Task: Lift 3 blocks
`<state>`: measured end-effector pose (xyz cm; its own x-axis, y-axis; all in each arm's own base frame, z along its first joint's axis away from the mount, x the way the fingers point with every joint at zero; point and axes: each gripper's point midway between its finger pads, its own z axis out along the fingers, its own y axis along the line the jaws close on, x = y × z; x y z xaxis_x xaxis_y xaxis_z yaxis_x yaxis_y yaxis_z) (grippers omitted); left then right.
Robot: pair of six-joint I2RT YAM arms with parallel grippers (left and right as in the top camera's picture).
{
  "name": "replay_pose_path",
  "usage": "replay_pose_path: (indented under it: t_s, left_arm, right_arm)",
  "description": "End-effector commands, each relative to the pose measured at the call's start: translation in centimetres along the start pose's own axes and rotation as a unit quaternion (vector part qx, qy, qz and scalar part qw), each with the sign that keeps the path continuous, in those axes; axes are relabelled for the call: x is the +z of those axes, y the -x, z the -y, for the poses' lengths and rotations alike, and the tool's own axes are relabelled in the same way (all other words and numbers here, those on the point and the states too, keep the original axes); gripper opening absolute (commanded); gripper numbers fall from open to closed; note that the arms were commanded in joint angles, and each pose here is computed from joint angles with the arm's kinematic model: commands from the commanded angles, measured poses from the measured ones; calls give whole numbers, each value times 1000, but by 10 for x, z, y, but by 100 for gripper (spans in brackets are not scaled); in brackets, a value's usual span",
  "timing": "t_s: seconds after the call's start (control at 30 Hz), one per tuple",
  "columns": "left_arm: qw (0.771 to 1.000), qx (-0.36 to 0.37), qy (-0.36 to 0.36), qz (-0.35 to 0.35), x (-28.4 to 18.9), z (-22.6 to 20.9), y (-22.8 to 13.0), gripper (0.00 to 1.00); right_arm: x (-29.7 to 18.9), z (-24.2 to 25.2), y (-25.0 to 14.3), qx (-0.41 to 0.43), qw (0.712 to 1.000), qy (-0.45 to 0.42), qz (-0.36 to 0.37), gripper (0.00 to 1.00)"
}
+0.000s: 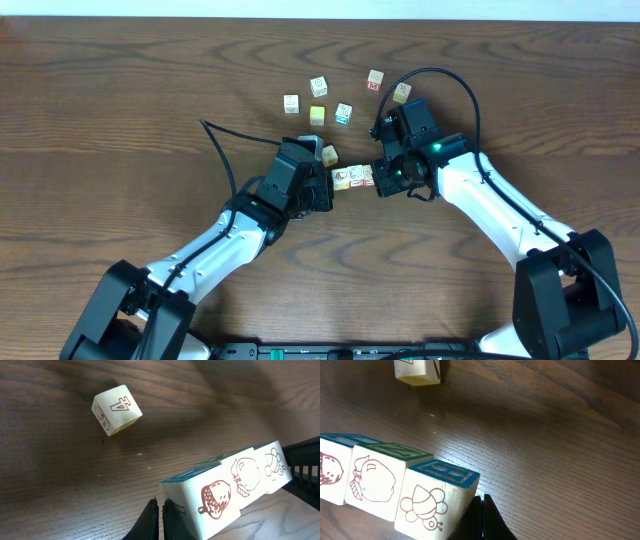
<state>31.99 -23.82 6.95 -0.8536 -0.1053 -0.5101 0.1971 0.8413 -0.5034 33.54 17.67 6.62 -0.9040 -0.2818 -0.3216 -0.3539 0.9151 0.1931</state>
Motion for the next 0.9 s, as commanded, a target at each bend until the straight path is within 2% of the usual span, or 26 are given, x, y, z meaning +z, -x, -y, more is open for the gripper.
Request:
replay_pose_path:
  t_s: [0.0,0.87]
  left_arm:
    - [998,30,-60,18,-11,40,21,7]
    - [996,39,-70,36,-26,51,33,7]
  right_arm:
    - [-15,-40,13,-32,997,70,20,1]
    - [-34,-41,17,-40,997,62,35,1]
